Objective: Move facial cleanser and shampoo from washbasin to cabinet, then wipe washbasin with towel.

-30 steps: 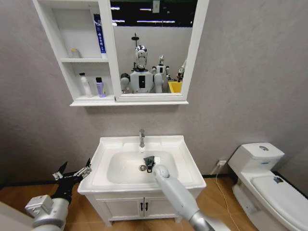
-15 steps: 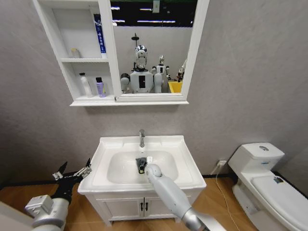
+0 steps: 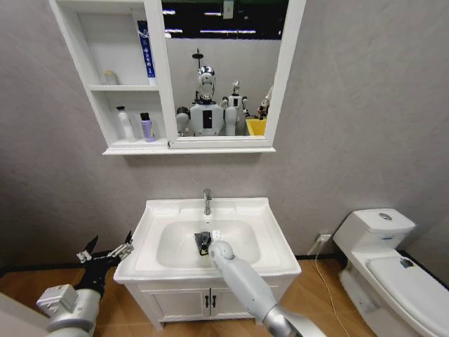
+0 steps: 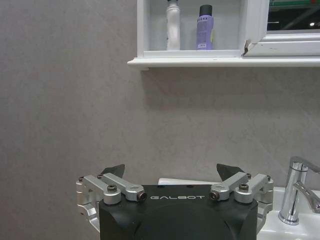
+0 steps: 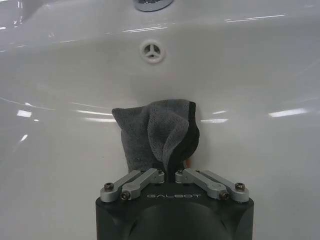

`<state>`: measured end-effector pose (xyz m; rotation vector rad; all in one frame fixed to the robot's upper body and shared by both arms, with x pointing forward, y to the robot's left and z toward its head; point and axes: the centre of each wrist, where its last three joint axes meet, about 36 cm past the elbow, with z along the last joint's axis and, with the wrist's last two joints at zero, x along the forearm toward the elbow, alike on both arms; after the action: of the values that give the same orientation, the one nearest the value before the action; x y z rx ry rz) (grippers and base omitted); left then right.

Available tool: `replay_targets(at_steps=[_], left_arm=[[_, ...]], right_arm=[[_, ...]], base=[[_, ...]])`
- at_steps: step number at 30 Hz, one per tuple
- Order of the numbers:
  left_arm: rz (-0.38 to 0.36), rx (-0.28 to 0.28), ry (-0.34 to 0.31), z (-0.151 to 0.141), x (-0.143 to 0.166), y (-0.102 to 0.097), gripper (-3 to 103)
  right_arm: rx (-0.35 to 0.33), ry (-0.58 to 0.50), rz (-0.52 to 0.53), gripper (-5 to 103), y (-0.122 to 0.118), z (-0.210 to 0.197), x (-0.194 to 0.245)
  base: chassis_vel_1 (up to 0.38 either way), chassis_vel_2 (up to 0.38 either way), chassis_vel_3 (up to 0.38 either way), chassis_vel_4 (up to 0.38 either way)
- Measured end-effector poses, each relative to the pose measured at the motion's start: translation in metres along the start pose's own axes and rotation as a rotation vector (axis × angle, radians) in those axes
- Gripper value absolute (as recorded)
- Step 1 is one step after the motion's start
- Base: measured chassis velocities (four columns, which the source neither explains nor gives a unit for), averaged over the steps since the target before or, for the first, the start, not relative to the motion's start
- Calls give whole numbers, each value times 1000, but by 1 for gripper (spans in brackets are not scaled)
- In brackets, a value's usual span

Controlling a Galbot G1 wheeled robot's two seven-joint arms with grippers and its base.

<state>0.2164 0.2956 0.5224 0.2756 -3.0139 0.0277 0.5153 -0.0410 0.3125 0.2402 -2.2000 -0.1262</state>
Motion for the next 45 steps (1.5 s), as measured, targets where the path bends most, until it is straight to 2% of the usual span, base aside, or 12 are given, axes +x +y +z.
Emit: replay_targets(at_steps=[8,15,23,26,38,45], left_arm=[[0,0,0,0,0,0,100],[0,0,0,0,0,0,100],[0,0,0,0,0,0,100],[0,0,0,0,0,0,100],[0,0,0,0,0,0,100],[0,0,0,0,0,0,100]], right_arm=[[-9,-7,55,4,-36,6,14],[-9,-8,62,4,-43,7,17],[-10,4,44,4,-32,8,5],[7,5,23,4,-18,13,-3],[30,-9,-35,4,15,10,-14],[32,-20,-48,4,19,8,-13]], base=[[0,0,0,0],[0,0,0,0],[0,0,0,0],[0,0,0,0],[0,0,0,0],[0,0,0,0]])
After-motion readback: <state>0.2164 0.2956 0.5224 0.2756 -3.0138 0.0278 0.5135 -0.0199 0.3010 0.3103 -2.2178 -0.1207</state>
